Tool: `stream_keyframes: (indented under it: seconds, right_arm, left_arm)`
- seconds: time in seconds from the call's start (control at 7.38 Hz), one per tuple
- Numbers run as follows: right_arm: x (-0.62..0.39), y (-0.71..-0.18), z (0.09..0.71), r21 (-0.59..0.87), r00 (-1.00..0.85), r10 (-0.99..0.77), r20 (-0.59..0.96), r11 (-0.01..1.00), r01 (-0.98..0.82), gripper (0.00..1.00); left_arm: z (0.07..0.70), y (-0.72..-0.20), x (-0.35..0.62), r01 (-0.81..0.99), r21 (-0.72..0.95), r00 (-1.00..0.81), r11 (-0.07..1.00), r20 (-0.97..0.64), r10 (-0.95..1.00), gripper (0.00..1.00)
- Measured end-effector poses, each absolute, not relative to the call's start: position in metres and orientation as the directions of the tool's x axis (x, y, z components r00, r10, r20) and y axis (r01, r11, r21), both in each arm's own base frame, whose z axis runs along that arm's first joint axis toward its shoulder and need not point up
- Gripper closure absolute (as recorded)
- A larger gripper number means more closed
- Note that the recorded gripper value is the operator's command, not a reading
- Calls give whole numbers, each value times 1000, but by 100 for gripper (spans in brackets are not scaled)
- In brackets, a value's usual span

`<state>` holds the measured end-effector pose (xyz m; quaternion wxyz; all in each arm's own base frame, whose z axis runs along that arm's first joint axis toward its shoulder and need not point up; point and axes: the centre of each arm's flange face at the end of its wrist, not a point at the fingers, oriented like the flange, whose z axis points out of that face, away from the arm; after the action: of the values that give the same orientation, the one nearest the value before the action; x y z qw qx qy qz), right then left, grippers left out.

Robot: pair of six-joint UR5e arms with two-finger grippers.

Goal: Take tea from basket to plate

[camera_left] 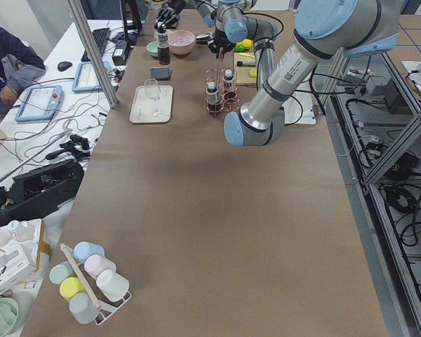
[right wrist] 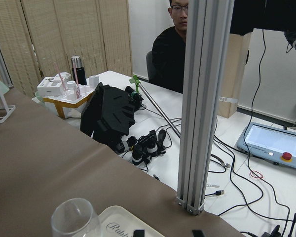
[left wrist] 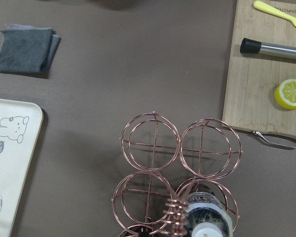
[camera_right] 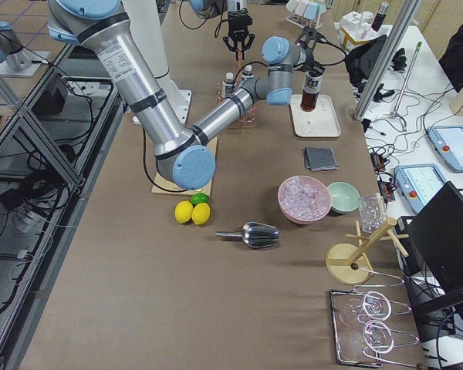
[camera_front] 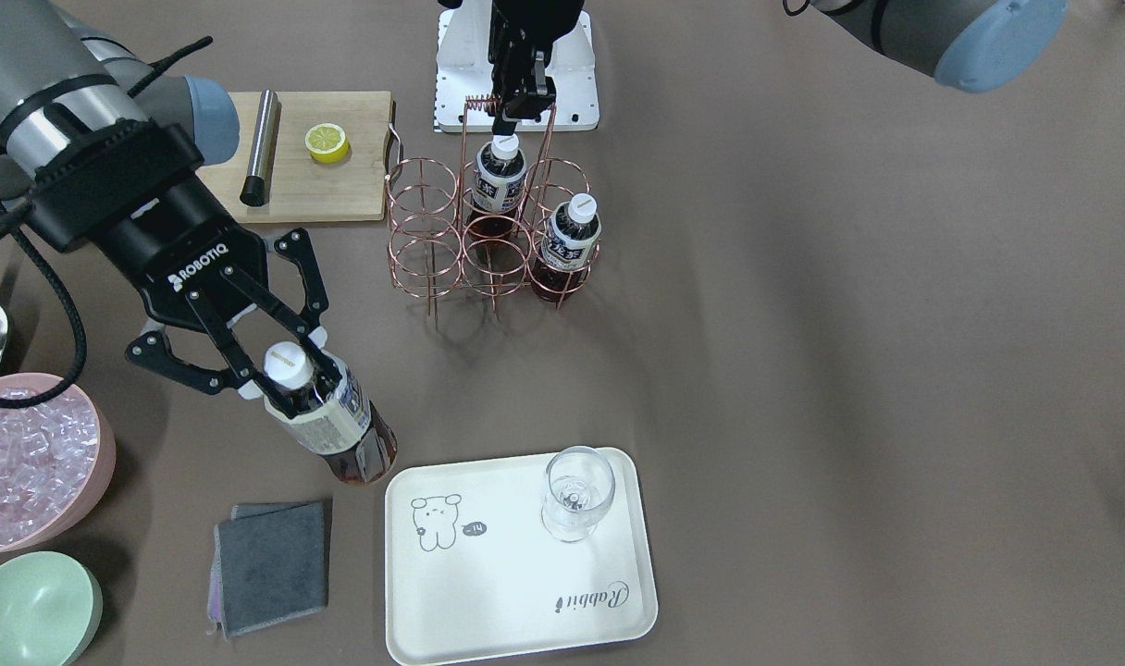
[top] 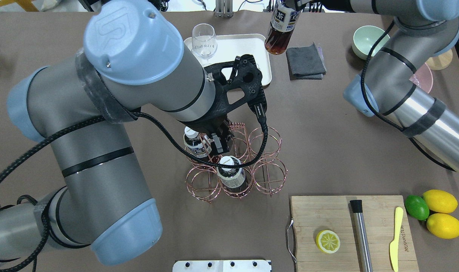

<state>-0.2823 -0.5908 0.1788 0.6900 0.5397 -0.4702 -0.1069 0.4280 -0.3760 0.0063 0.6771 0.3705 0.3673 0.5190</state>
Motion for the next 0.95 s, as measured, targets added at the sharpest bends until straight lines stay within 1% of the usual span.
stream_keyframes:
  seconds: [0.41,0.54,0.95]
  right_arm:
    - [-322,-649,184,832,562,-613,555,416,-368,100]
    - [-334,-656,189,830,565,-609,557,420,-366,100]
    - [-378,-650,199,827,576,-594,562,399,-397,100]
  left_arm:
    - [7,-377,429,-433,882,192,187,-113,975,100]
    - [7,-377,429,-433,881,193,188,-113,975,100]
    - [6,-391,415,-441,877,214,190,-102,971,100]
